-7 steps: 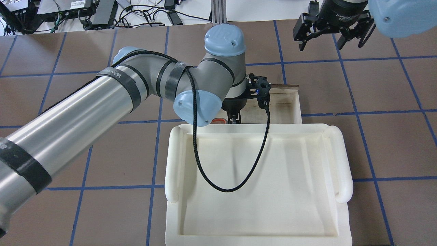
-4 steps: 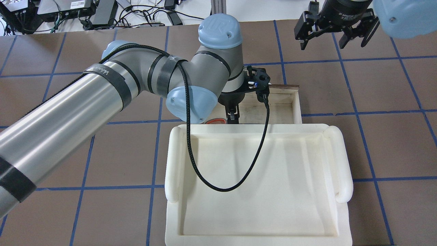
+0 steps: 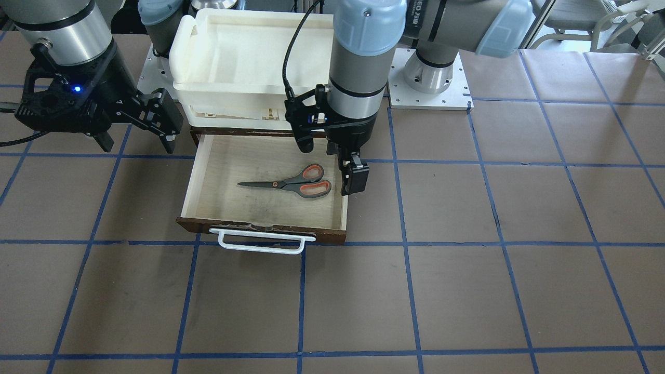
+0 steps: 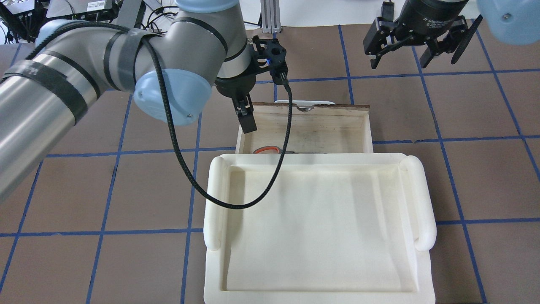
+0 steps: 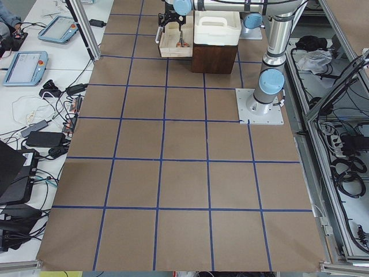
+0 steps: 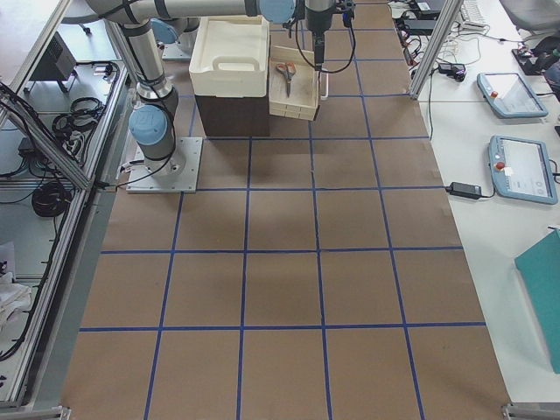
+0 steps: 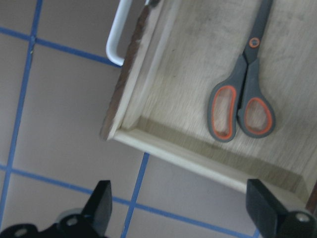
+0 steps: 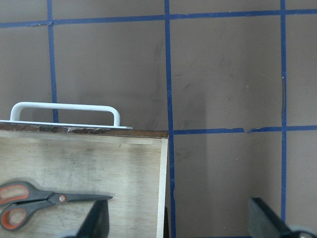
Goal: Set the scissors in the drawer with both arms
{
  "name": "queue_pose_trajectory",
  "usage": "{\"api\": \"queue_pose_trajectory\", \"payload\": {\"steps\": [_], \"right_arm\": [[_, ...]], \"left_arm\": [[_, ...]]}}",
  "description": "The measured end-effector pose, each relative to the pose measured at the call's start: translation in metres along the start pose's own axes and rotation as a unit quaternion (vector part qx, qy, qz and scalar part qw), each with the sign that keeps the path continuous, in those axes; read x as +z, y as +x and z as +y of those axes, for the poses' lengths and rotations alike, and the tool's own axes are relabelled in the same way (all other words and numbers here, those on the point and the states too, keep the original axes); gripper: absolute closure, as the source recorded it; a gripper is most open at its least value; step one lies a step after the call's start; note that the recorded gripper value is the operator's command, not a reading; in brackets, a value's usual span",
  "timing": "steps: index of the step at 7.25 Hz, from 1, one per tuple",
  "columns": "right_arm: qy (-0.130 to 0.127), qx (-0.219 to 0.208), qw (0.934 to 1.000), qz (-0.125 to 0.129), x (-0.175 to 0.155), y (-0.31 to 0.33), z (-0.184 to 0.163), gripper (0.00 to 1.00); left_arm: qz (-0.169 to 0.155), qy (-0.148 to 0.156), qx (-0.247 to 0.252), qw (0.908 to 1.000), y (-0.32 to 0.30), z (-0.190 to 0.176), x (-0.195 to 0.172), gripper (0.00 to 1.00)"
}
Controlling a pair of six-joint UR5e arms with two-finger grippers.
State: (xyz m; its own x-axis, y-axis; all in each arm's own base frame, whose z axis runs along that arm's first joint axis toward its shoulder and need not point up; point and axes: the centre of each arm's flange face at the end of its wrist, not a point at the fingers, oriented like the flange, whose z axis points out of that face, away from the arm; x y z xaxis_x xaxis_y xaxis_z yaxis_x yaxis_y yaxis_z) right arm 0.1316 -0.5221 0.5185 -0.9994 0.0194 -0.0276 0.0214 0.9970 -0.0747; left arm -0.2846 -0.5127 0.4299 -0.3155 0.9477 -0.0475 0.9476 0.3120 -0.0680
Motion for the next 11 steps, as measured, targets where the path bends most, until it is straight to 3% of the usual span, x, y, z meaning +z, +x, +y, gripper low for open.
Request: {"api": "queue_pose_trajectory", "payload": {"steps": [2,3,4,5,6,7,9,10,11], "right_arm": [[-0.009,-0.003,0.9999,-0.005,-0.008,-0.002,0.012,0.00],[-0.011,-0.004,0.9999,-0.005,-0.009,-0.002,0.014,0.00],[-0.013,-0.004,0.9999,-0.005,-0.007,-0.001,0.014,0.00],[-0.013,-0.004,0.9999,-0.006,-0.006,-0.002,0.014,0.00],[-0.013,-0.004,0.9999,-0.006,-0.006,-0.001,0.014,0.00],[-0.014,-0.005,0.9999,-0.005,-0.006,-0.001,0.015,0.00],[-0.015,-0.005,0.9999,-0.006,-0.006,-0.001,0.016,0.00],[-0.016,-0.005,0.9999,-0.005,-0.006,-0.001,0.016,0.00],[-0.016,-0.005,0.9999,-0.005,-0.006,-0.001,0.017,0.00]], "left_arm": [[-0.005,0.007,-0.114,0.9934,-0.026,0.055,-0.045,0.05],[-0.005,0.009,-0.196,0.9806,-0.025,0.073,-0.063,0.00],[-0.011,0.010,-0.278,0.9606,-0.016,0.086,-0.084,0.00],[-0.011,0.003,-0.365,0.9309,-0.008,0.099,-0.098,0.00],[-0.007,-0.009,-0.457,0.8895,-0.004,0.112,-0.104,0.00],[-0.005,-0.017,-0.518,0.8555,-0.002,0.120,-0.105,0.00],[-0.006,-0.031,-0.579,0.8148,0.001,0.129,-0.101,0.00],[-0.006,-0.042,-0.600,0.7987,0.001,0.135,-0.097,0.00],[-0.005,-0.046,-0.611,0.7903,-0.001,0.139,-0.094,0.00]]}}
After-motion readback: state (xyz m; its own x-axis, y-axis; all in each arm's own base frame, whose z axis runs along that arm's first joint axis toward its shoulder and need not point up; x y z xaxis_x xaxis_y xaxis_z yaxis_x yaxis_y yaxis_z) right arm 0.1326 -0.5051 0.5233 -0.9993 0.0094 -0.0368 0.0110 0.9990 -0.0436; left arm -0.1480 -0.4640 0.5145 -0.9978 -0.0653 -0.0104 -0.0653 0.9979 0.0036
